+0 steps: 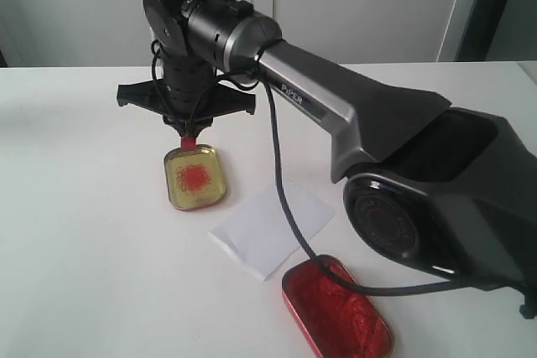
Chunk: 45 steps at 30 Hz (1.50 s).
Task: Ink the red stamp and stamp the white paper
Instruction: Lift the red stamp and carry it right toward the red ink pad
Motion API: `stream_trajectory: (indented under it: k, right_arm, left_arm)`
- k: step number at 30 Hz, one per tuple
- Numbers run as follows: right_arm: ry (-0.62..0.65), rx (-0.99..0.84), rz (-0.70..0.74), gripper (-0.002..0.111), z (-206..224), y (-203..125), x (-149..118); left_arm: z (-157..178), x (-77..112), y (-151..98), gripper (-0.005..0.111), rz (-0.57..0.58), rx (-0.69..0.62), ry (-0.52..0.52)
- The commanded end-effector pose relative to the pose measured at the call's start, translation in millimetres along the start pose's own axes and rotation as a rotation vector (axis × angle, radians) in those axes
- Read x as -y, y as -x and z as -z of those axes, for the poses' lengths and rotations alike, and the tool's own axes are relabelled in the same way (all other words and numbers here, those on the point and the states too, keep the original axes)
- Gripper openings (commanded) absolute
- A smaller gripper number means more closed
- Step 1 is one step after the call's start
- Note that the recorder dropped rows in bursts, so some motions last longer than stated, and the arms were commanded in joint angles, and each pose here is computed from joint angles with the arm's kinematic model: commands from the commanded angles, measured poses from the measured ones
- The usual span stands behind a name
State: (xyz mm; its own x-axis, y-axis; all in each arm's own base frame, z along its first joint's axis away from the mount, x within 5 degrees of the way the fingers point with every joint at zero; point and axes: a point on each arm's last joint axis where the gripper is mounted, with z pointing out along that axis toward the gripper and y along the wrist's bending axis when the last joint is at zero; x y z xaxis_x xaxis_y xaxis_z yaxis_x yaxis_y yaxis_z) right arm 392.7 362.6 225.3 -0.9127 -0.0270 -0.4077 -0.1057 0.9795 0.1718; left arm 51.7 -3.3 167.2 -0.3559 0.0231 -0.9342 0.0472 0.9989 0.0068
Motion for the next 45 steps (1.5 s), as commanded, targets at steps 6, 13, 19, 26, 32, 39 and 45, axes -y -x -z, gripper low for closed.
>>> stream_trajectory:
  k: [6, 13, 19, 26, 32, 39, 45]
  right_arm:
    - [0.067, 0.025, 0.089, 0.0, 37.8, 6.2, -2.5]
    - [0.029, -0.013, 0.157, 0.0, 50.3, -2.6, 7.6]
    - [-0.053, -0.016, 0.198, 0.0, 63.7, -10.3, 23.7]
    - [-0.157, -0.056, 0.224, 0.0, 74.1, -29.3, 48.1]
    - [-0.176, -0.073, 0.239, 0.0, 83.7, -51.9, 68.3]
    - [-0.149, -0.054, 0.209, 0.0, 89.1, -79.9, 98.7]
    - [-0.133, -0.044, 0.203, 0.0, 95.0, -103.0, 123.9]
  left_arm:
    - [-0.2, 0.0, -0.8, 0.0, 0.003, 0.003, 0.001]
    - [-0.2, 0.0, -0.8, 0.0, 0.003, 0.003, 0.001]
    - [-0.2, 0.0, -0.8, 0.0, 0.003, 0.003, 0.001]
    - [-0.2, 0.0, -0.8, 0.0, 0.003, 0.003, 0.001]
    - [-0.2, 0.0, -0.8, 0.0, 0.003, 0.003, 0.001]
    - [-0.2, 0.0, -0.8, 0.0, 0.003, 0.003, 0.001]
    - [-0.2, 0.0, -0.8, 0.0, 0.003, 0.003, 0.001]
